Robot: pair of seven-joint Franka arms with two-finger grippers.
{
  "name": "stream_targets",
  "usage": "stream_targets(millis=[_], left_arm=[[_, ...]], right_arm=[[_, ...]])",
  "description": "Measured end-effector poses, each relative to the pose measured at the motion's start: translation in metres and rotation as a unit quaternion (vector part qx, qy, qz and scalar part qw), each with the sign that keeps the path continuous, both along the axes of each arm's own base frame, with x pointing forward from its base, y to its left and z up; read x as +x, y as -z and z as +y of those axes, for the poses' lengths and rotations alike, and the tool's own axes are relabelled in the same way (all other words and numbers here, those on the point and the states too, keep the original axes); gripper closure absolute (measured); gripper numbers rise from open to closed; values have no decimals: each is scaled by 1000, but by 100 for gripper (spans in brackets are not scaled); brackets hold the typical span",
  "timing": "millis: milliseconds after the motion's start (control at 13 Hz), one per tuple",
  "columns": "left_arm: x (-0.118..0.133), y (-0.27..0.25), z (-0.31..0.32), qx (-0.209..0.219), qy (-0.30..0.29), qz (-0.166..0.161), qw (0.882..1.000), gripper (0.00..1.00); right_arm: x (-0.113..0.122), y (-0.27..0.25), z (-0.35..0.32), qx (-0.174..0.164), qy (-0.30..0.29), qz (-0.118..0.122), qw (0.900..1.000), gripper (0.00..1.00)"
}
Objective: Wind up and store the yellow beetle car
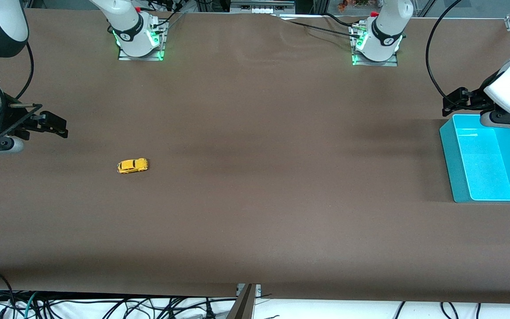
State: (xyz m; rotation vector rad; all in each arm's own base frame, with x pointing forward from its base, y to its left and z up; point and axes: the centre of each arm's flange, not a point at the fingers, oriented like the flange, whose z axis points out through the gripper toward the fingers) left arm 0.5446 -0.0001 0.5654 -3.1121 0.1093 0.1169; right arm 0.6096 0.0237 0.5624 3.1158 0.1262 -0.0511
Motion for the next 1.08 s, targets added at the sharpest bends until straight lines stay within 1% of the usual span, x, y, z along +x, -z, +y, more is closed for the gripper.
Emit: stream_targets(millis=[1077], left_arm=[[0,0,0,0,0,0,1000,0]], right_arm=[[0,-1,-3,0,2,-2,1000,0]])
